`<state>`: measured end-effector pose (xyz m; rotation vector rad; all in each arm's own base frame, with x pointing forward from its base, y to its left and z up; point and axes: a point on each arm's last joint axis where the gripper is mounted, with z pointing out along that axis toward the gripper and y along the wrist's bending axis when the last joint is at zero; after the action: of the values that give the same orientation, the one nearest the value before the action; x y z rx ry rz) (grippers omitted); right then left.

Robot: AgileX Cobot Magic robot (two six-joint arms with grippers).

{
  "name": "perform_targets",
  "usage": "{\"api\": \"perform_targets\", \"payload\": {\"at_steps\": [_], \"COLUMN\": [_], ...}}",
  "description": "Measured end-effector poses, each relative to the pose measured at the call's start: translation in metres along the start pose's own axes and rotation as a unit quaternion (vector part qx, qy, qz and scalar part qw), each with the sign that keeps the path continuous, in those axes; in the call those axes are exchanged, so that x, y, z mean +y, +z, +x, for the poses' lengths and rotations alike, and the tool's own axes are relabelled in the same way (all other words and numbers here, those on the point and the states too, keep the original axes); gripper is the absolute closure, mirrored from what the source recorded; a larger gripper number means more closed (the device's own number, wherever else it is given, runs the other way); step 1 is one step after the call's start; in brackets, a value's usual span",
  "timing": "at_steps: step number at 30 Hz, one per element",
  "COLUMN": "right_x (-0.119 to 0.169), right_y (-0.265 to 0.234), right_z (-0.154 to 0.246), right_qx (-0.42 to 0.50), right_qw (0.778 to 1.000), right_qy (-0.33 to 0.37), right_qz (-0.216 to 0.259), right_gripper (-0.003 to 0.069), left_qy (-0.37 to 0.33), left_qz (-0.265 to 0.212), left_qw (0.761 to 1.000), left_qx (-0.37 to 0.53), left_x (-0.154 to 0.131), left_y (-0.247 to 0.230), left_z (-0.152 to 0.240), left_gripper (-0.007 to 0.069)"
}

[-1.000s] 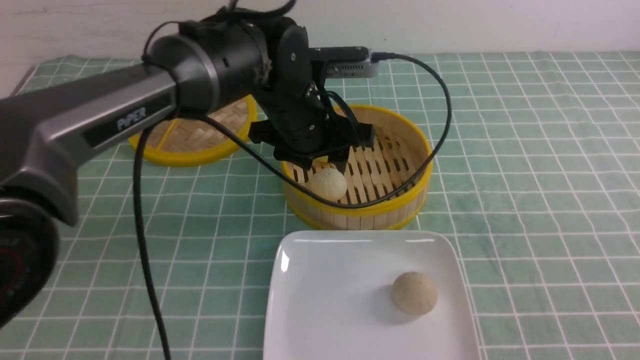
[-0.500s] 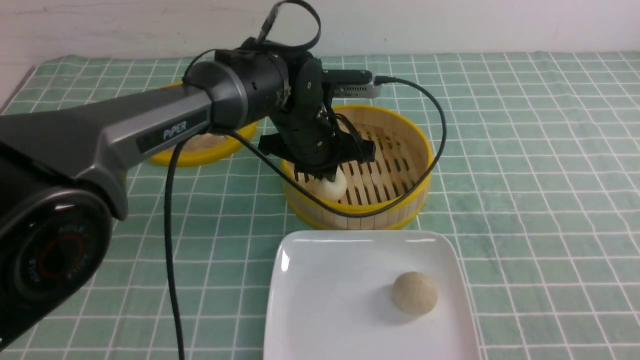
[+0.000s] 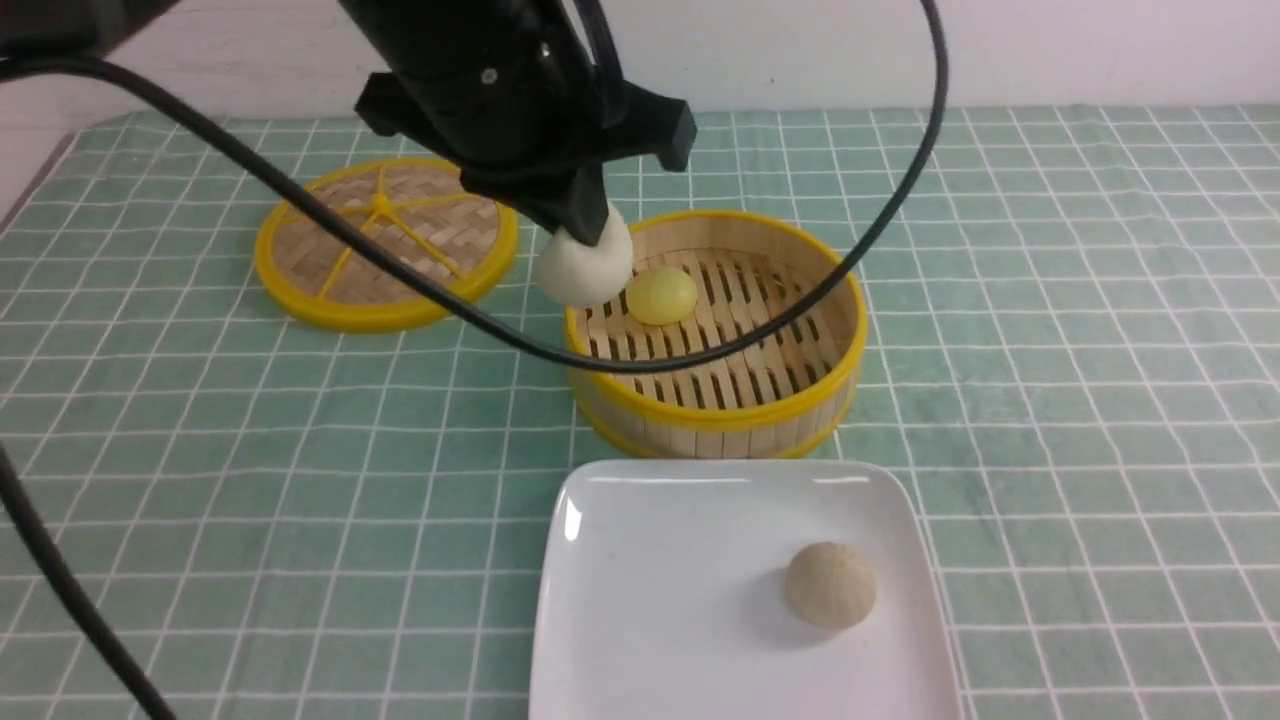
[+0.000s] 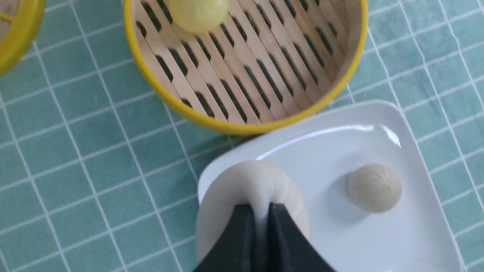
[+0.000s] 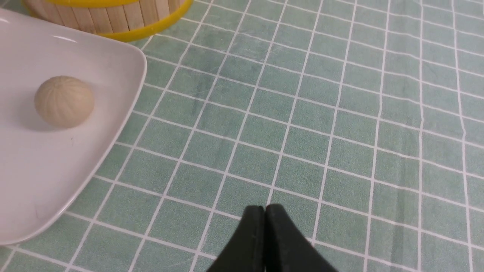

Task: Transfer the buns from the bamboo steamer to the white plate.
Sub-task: 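Carry the bun from the bamboo steamer to the plate with the left gripper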

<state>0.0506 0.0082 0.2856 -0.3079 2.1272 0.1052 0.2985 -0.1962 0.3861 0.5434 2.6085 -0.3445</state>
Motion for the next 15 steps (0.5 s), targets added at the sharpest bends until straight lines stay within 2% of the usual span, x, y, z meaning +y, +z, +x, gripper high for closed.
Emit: {"api": "perform_targets", "payload": {"at_steps": [4, 9, 11, 15], "right_x": [0.0, 0.0, 0.0, 0.001], "right_y": [0.0, 0.0, 0.0, 0.0], "right_z": [0.0, 0.0, 0.0, 0.0], "right_qx": [-0.001, -0.002, -0.002, -0.002], "right_qw": [1.0, 1.0, 1.0, 1.0], "right_qy": [0.0, 0.0, 0.001, 0.006], "right_qz": [0.0, -0.001, -0.002, -0.008], "right_gripper": [0.0643, 0.0636, 0.0636, 0.0632], "left_qy": [-0.01, -0.079, -0.1, -0.099], "left_qz": [0.034, 0.082, 0.087, 0.087], "left_qw": [0.998, 0.988, 0.985, 0.986], "left_qx": [0.05, 0.106, 0.11, 0.107], "left_x": [-0.002, -0.002, -0.001, -0.008], "left_y": [0.022, 0.088, 0.107, 0.129], "left_z": [0.023, 0.065, 0.077, 0.092], "left_gripper": [0.0595, 0.0587, 0.0574, 0.0519]}}
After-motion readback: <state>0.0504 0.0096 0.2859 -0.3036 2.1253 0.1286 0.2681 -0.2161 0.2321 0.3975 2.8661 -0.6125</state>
